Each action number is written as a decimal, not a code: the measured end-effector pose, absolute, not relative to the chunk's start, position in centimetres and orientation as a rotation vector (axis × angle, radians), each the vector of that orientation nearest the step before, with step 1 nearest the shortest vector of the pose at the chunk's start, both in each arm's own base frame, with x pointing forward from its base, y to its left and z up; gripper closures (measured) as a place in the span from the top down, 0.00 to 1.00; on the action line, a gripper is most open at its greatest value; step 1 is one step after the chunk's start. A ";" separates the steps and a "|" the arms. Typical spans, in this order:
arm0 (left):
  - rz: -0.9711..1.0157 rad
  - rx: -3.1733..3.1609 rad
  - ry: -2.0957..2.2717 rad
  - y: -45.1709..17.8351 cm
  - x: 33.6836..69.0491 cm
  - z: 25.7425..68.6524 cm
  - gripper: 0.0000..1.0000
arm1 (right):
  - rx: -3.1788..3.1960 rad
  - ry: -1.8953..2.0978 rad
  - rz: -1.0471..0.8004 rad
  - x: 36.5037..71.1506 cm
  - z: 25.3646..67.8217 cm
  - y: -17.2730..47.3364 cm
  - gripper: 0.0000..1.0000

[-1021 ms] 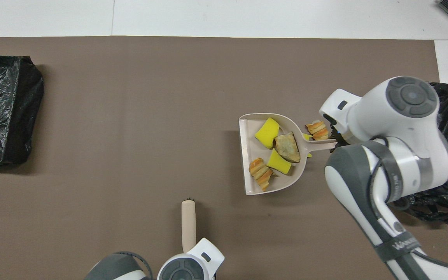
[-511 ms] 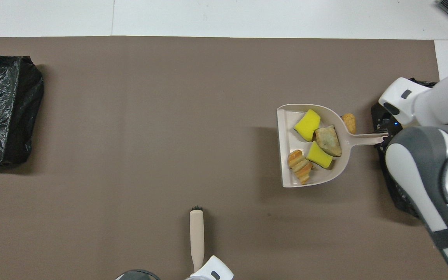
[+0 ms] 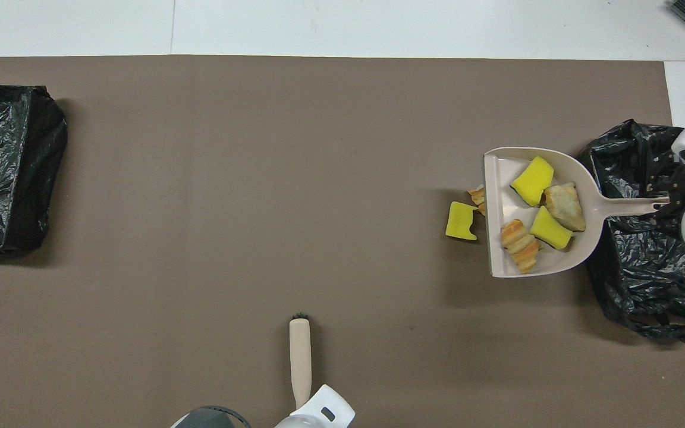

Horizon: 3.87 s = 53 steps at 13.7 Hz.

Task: Sweep and dump trash in bin
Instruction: 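Tip the dustpan into the bin with the right gripper while the left releases brush, then return the empty dustpan to the table center with the right gripper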

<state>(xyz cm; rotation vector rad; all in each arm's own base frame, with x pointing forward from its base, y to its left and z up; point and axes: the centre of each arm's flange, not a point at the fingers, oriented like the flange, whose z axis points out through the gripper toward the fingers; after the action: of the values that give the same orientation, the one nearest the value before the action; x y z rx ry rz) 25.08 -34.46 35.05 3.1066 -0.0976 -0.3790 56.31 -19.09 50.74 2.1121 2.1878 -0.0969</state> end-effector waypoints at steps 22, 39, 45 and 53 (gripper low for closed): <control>0.093 3.089 -0.425 -7.4 54.5 64.8 1.00 | 1.718 1.830 -0.629 54.0 57.4 -28.6 0.32; -0.046 3.187 -0.176 -4.5 53.7 64.1 1.00 | 2.567 1.468 -0.144 57.5 51.3 -3.1 0.32; -0.044 3.146 -0.119 -3.3 53.8 64.1 1.00 | 2.906 0.920 -0.077 56.5 48.6 10.4 0.32; -0.031 3.145 -0.129 -3.7 53.7 64.5 1.00 | 3.108 0.354 -0.011 54.6 47.0 30.0 0.32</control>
<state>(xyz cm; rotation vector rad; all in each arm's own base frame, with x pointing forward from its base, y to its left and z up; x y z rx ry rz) 53.65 -3.71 64.54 3.1454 -0.1292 -0.0314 54.59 29.96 47.02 3.1076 0.3542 -0.0106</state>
